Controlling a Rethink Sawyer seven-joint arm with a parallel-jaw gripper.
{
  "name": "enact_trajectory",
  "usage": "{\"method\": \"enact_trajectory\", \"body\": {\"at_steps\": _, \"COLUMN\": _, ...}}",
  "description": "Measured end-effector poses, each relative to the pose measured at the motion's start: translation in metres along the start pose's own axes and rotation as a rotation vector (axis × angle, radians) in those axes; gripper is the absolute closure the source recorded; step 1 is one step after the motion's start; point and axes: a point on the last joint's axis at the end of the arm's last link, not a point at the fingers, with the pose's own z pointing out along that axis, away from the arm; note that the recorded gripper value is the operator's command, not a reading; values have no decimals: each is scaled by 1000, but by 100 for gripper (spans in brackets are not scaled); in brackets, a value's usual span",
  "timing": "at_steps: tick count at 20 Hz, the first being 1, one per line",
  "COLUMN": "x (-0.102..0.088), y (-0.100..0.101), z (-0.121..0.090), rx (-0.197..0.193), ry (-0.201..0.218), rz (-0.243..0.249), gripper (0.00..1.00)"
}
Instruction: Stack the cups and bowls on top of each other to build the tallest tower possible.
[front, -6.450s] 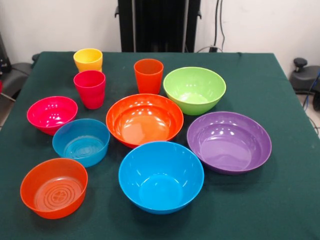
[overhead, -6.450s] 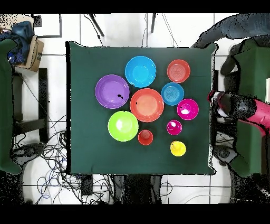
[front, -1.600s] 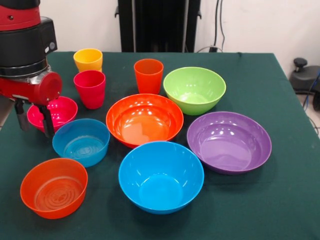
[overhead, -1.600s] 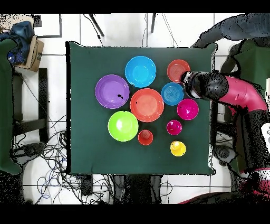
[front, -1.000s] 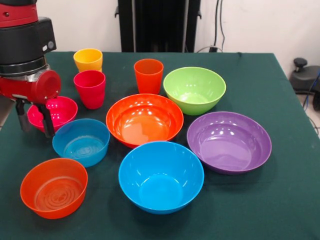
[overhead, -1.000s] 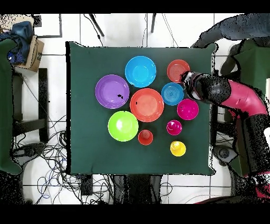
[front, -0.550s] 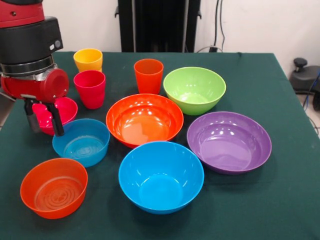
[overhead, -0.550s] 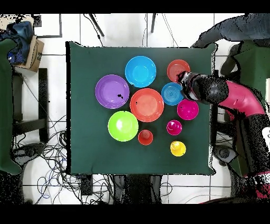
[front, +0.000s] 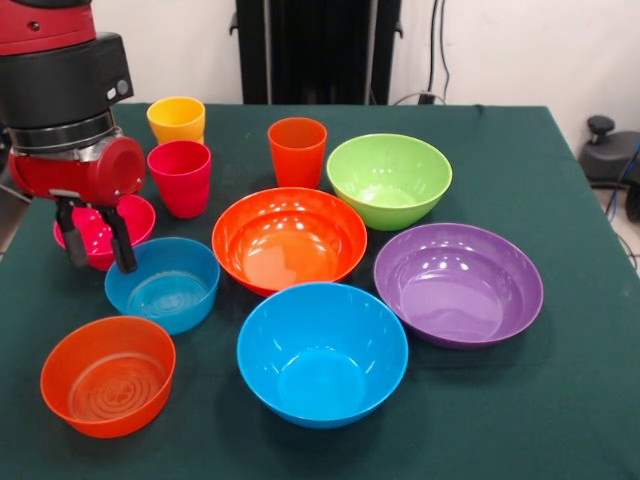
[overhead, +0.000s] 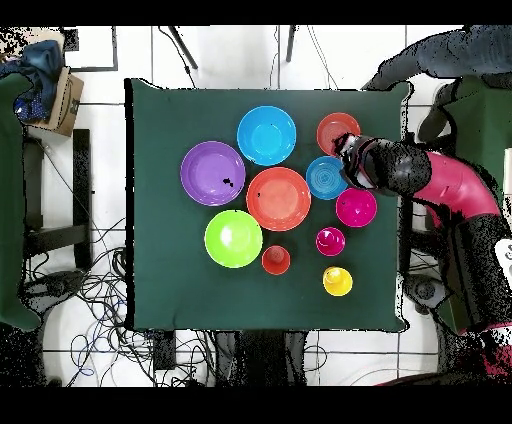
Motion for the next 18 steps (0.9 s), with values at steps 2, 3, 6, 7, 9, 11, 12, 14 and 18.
{"method": "enact_trajectory", "body": {"at_steps": 2, "x": 0, "y": 0, "z": 0, "rx": 0, "ry": 0, "rz": 0, "gripper": 0}}
{"method": "enact_trajectory", "body": {"at_steps": 3, "x": 0, "y": 0, "z": 1, "rx": -1, "ry": 0, "rz": 0, "gripper": 0}}
{"method": "enact_trajectory", "body": {"at_steps": 6, "x": 1, "y": 0, "z": 3, "rx": -4, "ry": -4, "rz": 2, "gripper": 0}}
{"method": "enact_trajectory", "body": {"at_steps": 7, "x": 1, "y": 0, "z": 5, "rx": -6, "ry": -4, "rz": 3, "gripper": 0}}
{"method": "enact_trajectory", "body": {"at_steps": 9, "x": 2, "y": 0, "z": 7, "rx": -9, "ry": -5, "rz": 4, "gripper": 0}}
{"method": "enact_trajectory", "body": {"at_steps": 11, "x": 4, "y": 0, "z": 11, "rx": -12, "ry": -6, "rz": 6, "gripper": 0}}
{"method": "enact_trajectory", "body": {"at_steps": 12, "x": 4, "y": 0, "z": 12, "rx": -14, "ry": -7, "rz": 7, "gripper": 0}}
{"method": "enact_trajectory", "body": {"at_steps": 14, "x": 5, "y": 0, "z": 13, "rx": -16, "ry": -9, "rz": 8, "gripper": 0}}
{"method": "enact_trajectory", "body": {"at_steps": 18, "x": 6, "y": 0, "z": 19, "rx": -22, "ry": -14, "rz": 10, "gripper": 0}}
